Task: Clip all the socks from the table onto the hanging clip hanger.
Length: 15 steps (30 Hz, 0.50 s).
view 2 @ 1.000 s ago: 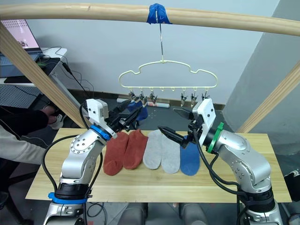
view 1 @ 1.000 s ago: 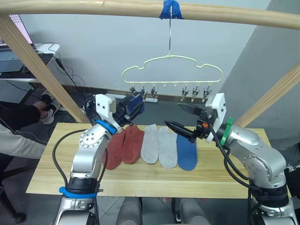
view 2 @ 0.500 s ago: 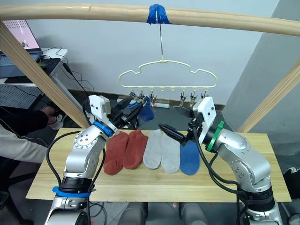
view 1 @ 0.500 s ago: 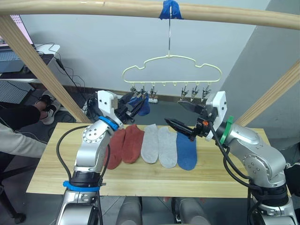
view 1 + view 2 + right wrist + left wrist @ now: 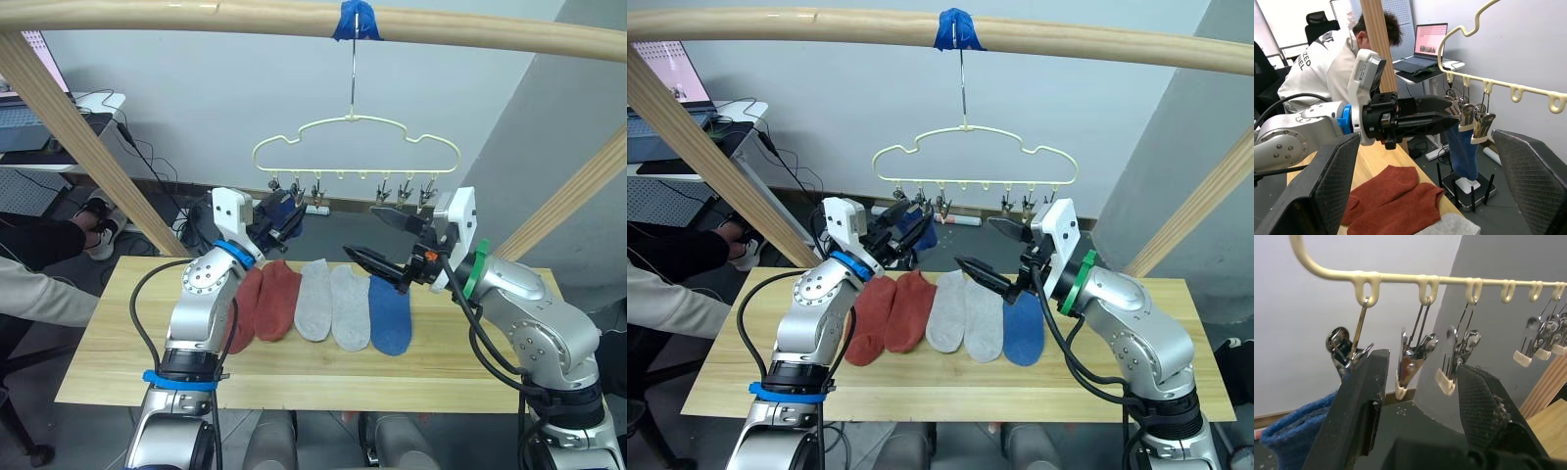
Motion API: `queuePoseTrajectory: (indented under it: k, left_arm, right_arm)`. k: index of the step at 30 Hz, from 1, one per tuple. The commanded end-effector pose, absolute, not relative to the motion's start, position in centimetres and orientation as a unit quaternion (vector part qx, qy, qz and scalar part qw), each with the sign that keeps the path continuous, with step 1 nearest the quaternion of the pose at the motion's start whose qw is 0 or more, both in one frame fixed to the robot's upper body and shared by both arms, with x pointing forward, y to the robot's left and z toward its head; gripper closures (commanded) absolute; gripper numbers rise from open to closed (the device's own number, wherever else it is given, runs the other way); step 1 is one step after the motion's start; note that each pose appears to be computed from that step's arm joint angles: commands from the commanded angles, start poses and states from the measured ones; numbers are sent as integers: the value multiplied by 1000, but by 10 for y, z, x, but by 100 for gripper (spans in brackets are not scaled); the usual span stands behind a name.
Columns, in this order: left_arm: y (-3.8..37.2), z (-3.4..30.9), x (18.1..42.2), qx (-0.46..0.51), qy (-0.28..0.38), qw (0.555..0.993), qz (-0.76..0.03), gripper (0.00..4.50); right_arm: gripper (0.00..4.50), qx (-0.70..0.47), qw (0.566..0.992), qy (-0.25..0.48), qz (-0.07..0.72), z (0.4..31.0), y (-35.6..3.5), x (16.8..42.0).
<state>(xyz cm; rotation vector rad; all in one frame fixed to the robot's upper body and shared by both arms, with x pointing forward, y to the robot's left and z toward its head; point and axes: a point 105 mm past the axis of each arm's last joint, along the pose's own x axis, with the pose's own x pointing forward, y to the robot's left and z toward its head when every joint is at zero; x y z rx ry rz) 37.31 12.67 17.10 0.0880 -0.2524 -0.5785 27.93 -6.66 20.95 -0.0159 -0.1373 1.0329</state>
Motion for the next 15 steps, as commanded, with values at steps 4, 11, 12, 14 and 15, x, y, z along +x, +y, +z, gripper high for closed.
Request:
queuePoseTrajectory:
  k: [4, 11, 12, 14, 15]
  left_arm:
    - [121, 183, 381, 53, -153, 948, -275, 202]
    - [119, 186, 385, 51, -161, 948, -270, 202]
    - [119, 187, 386, 51, -162, 948, -270, 202]
    - [119, 187, 387, 52, -164, 948, -267, 202]
    - [119, 187, 388, 54, -165, 948, -266, 202]
  right_arm:
    - [0, -18, 859, -97, 503, 225, -61, 271]
    - [0, -15, 858, -100, 504, 229, -60, 272]
    - [0, -15, 857, -100, 504, 229, -60, 272]
    - [0, -14, 857, -100, 505, 229, -60, 272]
    - [0, -14, 857, -100, 506, 229, -60, 273]
